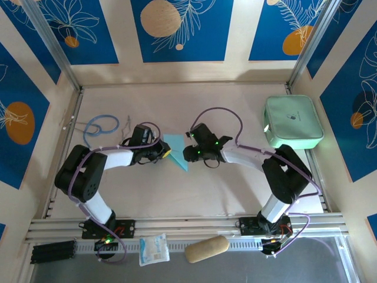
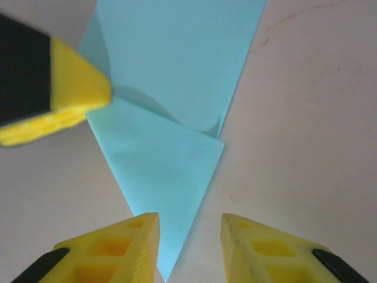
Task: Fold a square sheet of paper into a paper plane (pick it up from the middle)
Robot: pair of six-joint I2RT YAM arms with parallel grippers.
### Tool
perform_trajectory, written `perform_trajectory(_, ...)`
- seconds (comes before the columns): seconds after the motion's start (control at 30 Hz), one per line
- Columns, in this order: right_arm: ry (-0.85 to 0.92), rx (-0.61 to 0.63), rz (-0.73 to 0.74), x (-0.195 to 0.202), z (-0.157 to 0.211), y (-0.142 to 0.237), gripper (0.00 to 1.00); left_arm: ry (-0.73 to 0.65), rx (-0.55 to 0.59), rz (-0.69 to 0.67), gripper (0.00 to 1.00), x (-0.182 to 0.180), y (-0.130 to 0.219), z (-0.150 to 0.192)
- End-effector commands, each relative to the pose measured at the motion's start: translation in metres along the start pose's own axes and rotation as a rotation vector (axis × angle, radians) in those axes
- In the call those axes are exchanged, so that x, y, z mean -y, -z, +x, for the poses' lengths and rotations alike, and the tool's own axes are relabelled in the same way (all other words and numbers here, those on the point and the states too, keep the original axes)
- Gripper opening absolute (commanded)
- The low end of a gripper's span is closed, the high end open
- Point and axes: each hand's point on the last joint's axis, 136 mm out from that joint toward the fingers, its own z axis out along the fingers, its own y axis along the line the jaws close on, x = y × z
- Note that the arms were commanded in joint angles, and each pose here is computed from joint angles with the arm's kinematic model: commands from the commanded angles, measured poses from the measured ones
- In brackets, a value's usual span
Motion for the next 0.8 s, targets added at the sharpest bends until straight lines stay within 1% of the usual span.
perform_trajectory(0.0,0.165,0.074,0.128,0.000,-0.001,0.001,0.36,0.028,0.056,-0.018,0.11,0.011,0.004,-0.004)
perform_trajectory(0.1,0.265,0.086,0.160,-0.014,-0.001,-0.005,0.37,0.032,0.076,-0.024,0.11,0.015,0.004,-0.005)
perform_trajectory(0.2,0.303,0.076,0.191,-0.020,0.002,-0.015,0.37,0.042,0.084,-0.022,0.11,0.018,0.003,-0.005)
perform_trajectory(0.43,0.309,0.068,0.214,-0.023,0.008,-0.032,0.38,0.058,0.091,-0.027,0.11,0.017,0.004,-0.005)
perform_trajectory(0.77,0.328,0.073,0.227,-0.024,0.004,-0.041,0.38,0.070,0.090,-0.029,0.11,0.016,0.005,-0.004)
